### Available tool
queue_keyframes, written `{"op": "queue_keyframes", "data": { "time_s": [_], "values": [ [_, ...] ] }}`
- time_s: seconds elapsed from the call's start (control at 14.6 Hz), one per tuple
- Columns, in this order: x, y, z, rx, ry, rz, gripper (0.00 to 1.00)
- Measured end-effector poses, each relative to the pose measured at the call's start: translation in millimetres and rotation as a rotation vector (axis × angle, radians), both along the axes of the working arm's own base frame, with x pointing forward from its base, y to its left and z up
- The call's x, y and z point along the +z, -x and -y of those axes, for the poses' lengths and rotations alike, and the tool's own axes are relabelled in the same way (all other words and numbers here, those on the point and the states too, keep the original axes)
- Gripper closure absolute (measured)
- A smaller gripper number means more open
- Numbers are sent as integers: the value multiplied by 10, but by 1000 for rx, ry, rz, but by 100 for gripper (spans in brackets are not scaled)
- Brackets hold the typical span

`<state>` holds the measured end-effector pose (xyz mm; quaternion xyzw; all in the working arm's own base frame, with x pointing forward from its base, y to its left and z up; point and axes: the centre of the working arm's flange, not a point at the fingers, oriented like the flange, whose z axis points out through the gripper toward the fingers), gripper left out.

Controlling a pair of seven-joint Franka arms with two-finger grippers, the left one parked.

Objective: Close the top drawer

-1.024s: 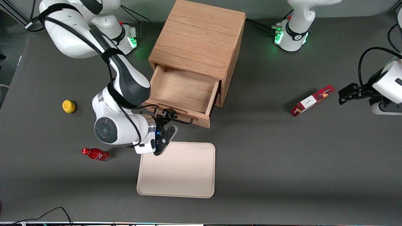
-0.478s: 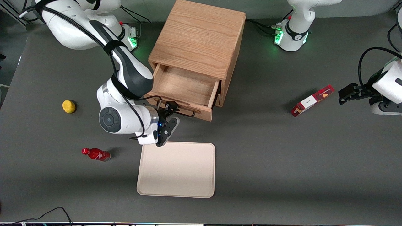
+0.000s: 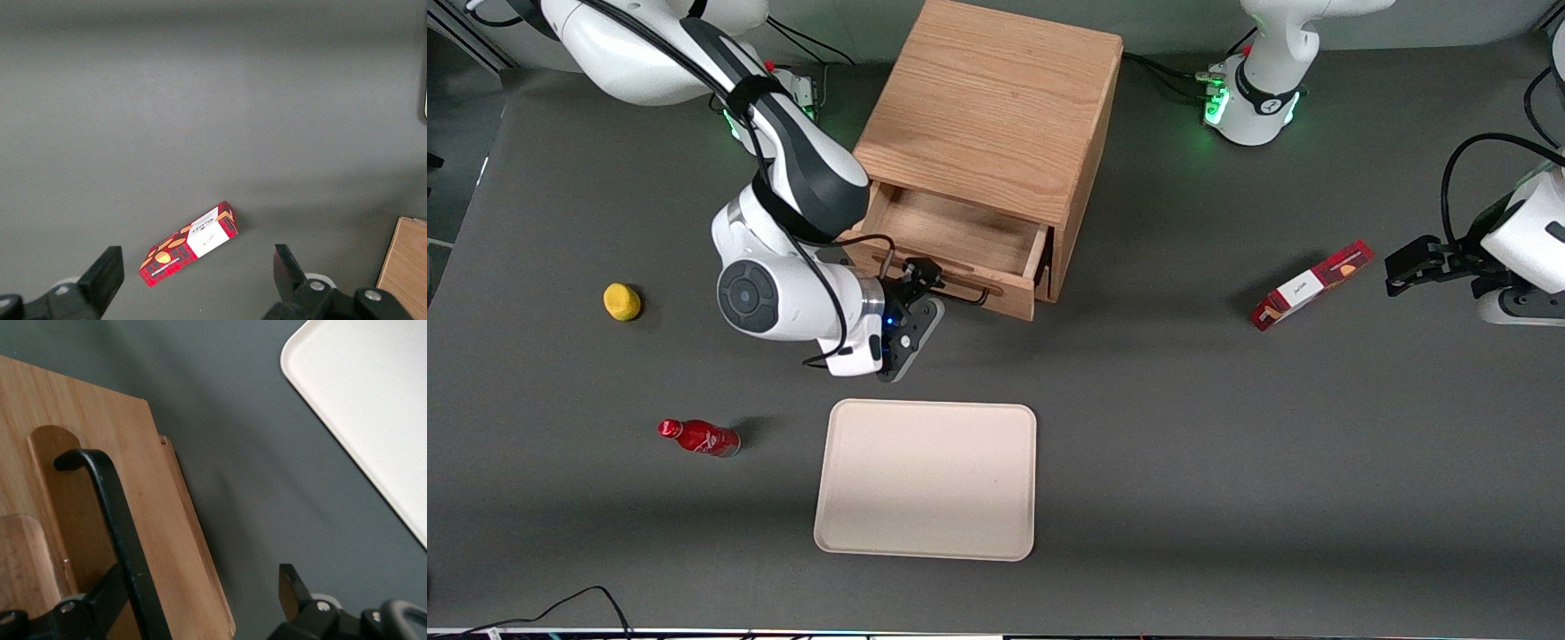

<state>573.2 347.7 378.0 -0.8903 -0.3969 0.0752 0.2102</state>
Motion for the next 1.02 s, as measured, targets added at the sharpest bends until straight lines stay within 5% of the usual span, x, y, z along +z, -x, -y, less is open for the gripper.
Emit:
{"op": "queue_keyframes", "data": {
  "time_s": [1.02],
  "values": [
    [-46, 701, -186, 6, 9, -4, 0]
  ]
}}
